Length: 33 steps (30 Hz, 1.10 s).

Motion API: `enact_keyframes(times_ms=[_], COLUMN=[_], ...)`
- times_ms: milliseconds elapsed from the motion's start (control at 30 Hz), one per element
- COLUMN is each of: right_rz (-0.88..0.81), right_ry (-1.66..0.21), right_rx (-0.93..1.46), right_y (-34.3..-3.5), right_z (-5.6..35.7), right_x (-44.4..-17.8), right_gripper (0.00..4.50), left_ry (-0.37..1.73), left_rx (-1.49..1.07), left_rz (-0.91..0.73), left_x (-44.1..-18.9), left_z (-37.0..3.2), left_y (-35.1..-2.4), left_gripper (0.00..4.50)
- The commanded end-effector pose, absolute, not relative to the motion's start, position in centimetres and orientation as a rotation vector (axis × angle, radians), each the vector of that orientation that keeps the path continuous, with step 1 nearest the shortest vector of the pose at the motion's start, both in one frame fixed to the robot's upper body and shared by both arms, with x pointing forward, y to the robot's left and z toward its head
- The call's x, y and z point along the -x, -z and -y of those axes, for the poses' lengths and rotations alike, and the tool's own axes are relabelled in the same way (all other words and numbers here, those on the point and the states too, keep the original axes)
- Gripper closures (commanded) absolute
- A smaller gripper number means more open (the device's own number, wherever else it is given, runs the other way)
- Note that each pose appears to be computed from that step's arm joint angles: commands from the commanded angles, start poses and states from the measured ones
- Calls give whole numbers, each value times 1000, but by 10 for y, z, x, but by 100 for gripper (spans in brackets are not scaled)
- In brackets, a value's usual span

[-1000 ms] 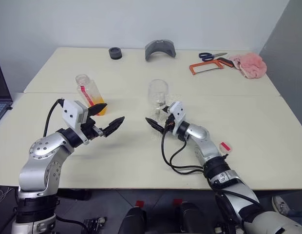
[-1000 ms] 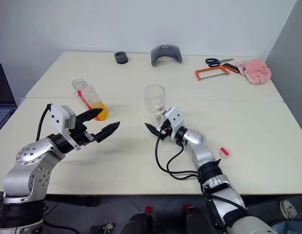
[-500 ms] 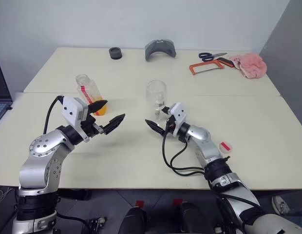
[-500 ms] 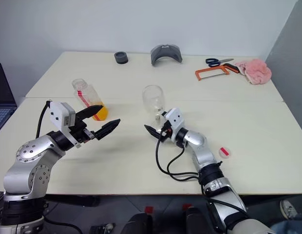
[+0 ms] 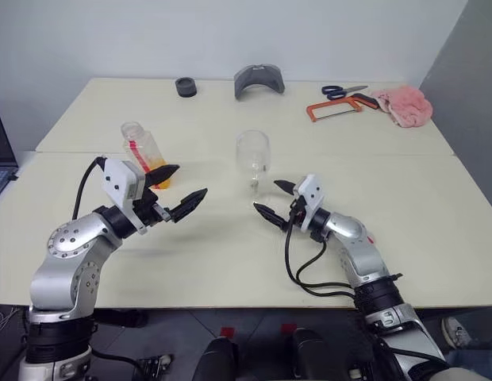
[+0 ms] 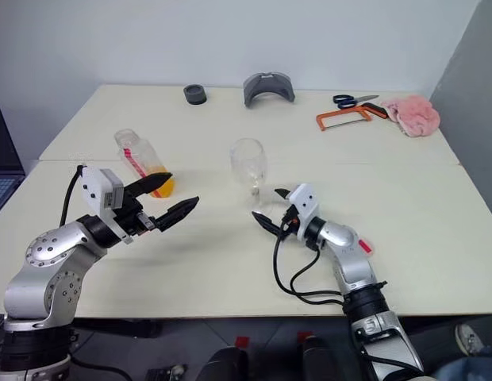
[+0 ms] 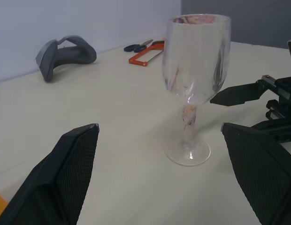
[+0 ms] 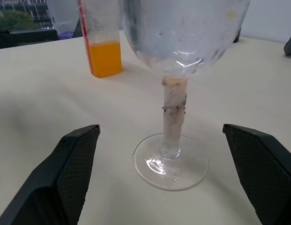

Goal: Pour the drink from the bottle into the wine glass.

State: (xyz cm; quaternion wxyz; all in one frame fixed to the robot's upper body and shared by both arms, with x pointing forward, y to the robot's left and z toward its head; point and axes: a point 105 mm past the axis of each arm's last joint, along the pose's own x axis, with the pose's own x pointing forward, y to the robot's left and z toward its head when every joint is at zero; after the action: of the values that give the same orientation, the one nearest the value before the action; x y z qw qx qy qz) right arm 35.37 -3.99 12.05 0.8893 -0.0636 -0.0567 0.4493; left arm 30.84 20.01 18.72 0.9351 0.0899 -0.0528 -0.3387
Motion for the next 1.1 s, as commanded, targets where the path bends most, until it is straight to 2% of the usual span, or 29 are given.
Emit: enact_keyframes(times_ms=[33, 200, 267, 433, 500, 800, 1100], right_rz=[132, 69, 49, 36, 45, 144, 178], right_ry=[-991, -1101, -1153, -1222, -1241, -1059, -989], right_rx=[201, 305, 331, 320, 300, 200, 249], right_y=[-127, -122, -128, -146, -155, -195, -204], right_z=[42, 48, 52, 54, 52, 51, 50], right_x=[-338, -311, -296, -272, -266, -279, -277], right_gripper=[2, 2, 2, 2, 2, 2, 2], left_ry=[711, 633, 528, 244, 197, 161, 188], left_rx=[-202, -164, -158, -167, -153, -153, -173], left_rz=[130, 43, 16, 67, 83, 114, 139], left_x=[-302, -301, -303, -318, -322, -338, -356], left_z=[-197, -212, -226, -255, -260, -276, -277], left_y=[-194, -166, -148, -138, -137, -152, -168], left_gripper=[0, 0, 0, 0, 0, 0, 0])
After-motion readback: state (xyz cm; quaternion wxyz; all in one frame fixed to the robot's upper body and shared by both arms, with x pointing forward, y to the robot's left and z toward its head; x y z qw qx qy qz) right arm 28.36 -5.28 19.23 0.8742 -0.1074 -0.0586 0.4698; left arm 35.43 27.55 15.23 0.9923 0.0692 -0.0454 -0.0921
